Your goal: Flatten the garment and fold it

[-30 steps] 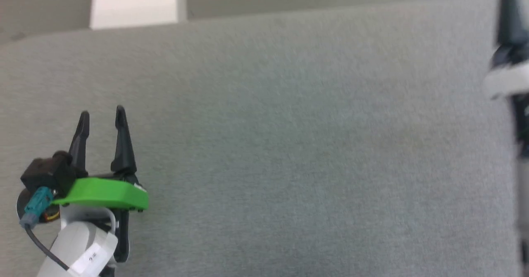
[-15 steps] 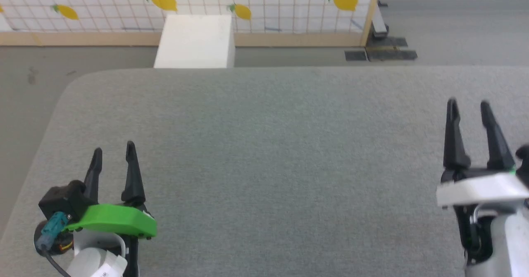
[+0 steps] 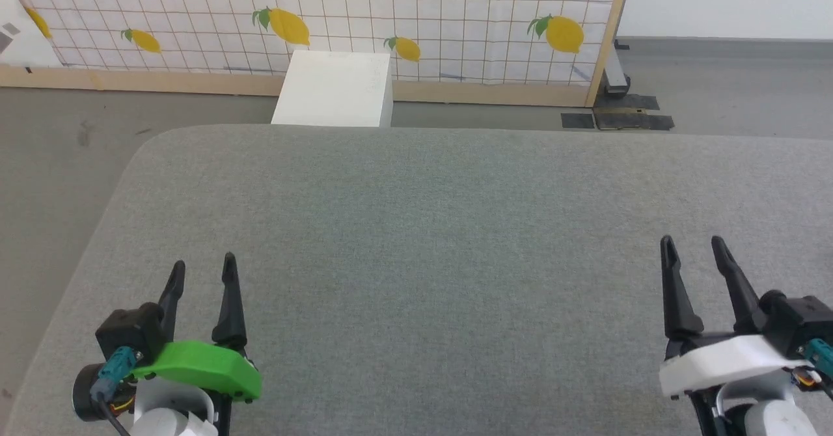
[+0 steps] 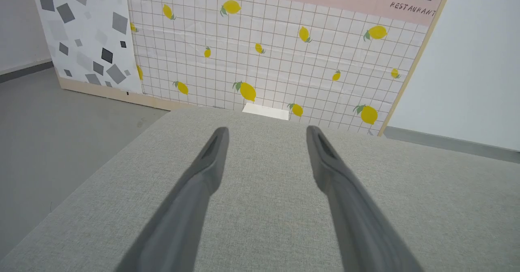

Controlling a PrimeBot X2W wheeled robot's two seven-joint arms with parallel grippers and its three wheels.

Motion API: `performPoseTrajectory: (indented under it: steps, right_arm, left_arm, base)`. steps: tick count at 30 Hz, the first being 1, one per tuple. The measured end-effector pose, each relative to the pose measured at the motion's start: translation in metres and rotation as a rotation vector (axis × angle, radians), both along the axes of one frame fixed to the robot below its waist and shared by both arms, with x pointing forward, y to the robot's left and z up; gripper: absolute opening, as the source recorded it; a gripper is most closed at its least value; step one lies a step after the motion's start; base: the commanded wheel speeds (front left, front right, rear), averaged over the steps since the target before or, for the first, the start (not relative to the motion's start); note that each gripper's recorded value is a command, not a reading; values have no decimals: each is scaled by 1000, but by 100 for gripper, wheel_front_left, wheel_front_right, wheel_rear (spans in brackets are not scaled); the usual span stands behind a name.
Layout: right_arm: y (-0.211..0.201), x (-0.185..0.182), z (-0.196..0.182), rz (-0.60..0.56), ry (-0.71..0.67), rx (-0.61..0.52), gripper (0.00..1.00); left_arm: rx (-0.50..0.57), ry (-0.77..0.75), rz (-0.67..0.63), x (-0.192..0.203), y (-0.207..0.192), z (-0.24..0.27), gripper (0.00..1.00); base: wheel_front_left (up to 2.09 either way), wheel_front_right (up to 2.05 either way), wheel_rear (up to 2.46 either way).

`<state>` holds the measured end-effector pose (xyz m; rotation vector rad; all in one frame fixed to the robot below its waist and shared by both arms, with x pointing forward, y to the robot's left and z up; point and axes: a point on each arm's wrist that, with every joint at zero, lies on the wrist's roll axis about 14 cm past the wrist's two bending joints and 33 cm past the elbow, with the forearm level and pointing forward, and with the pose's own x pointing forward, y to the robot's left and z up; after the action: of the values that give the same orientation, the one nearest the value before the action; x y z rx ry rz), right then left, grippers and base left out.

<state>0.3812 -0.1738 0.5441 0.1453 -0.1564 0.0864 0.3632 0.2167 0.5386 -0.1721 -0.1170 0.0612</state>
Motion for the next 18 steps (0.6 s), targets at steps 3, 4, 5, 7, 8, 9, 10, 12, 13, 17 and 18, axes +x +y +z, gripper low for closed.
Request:
performPoseTrajectory:
  steps: [3,4,5,7,8,9,10,12,13,17,18]
  right_arm:
    - [-1,-4,-8,-1,30,-6,100]
    - [-1,-6,-10,-2,35,-6,100]
    - [-2,-7,-11,-3,42,-7,100]
    - [-3,-8,-13,-5,49,-7,100]
    - [-3,-8,-13,-6,52,-8,100]
    - [-3,-9,-14,-6,55,-10,100]
    - [-3,-9,-14,-6,56,-11,100]
    - [-4,-11,-16,-7,63,-11,100]
    - [-4,-11,-17,-7,67,-11,100]
    - [-4,-11,-19,-7,73,-11,100]
    - [-3,-11,-19,-6,74,-11,100]
  left_arm:
    - [4,16,-10,-1,-2,-5,100]
    - [5,22,-15,-1,-4,-7,100]
    - [6,33,-22,-1,-5,-10,100]
    - [10,43,-32,-1,-8,-13,100]
    - [12,48,-35,-1,-9,-14,100]
    - [17,52,-38,-1,-10,-15,100]
    - [20,55,-41,-1,-10,-17,100]
    - [35,70,-53,-1,-13,-20,100]
    - [36,71,-55,-1,-13,-20,100]
    - [40,77,-64,-2,-16,-22,100]
    - [40,78,-64,-2,-16,-22,100]
  base:
    - [0,0,0]
    - [0,0,0]
    - [0,0,0]
    - [0,0,0]
    - [0,0,0]
    - [0,0,0]
    - [0,0,0]
    - [0,0,0]
    - [0,0,0]
    - [0,0,0]
    - [0,0,0]
